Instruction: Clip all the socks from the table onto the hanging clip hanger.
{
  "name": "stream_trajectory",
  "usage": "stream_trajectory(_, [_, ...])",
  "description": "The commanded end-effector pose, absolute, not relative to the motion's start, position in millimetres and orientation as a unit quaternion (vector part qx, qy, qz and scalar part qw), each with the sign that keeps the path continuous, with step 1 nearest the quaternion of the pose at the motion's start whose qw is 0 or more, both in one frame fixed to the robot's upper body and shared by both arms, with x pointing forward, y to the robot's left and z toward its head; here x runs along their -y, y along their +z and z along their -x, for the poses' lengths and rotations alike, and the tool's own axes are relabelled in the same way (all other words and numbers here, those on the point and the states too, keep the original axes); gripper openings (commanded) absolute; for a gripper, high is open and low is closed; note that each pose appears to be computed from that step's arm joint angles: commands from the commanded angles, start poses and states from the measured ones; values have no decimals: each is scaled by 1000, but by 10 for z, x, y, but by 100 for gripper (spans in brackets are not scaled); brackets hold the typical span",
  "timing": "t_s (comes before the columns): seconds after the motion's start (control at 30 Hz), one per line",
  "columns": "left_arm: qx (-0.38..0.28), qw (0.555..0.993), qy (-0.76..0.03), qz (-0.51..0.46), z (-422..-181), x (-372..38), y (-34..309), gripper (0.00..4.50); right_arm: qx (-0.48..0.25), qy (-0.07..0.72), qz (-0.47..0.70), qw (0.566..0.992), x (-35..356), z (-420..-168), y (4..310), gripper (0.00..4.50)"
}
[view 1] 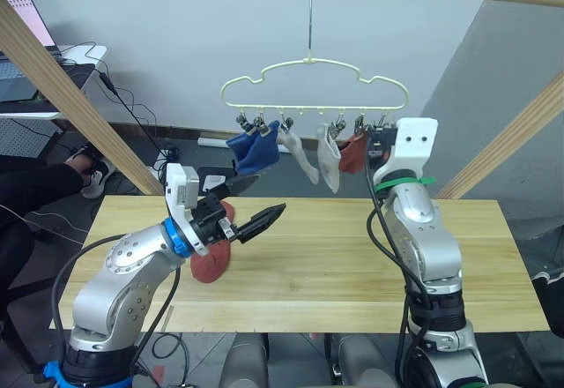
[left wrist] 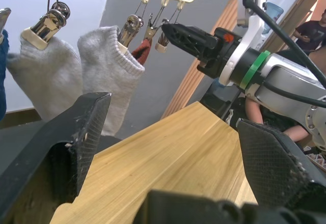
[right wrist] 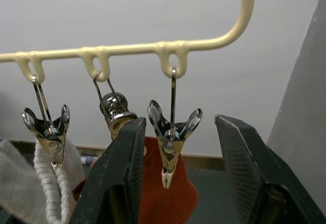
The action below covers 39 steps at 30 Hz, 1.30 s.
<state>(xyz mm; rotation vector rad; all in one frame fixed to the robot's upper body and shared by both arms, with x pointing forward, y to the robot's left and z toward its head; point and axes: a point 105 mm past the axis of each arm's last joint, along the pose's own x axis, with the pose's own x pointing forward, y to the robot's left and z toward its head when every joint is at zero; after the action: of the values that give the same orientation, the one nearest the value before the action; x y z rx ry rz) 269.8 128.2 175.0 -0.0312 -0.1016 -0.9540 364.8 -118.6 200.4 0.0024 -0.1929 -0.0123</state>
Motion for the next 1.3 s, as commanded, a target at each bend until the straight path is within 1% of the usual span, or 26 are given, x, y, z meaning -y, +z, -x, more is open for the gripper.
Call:
stream_trajectory(0.03, [74,882,-466,3,-2648,-1243,1849,450,135,-23,-6,991,1238,-3632,2201,225])
stream_trajectory(0.73, [75,883,-463,-3,-2650,-1241,1823,450,136,0,-63,989,1059,-3674,2268,225])
stream_trajectory(1.3, [72,883,-464,-9,-2623,-1239,1787,450,123,0,-81,989,1051,-3707,2218,225])
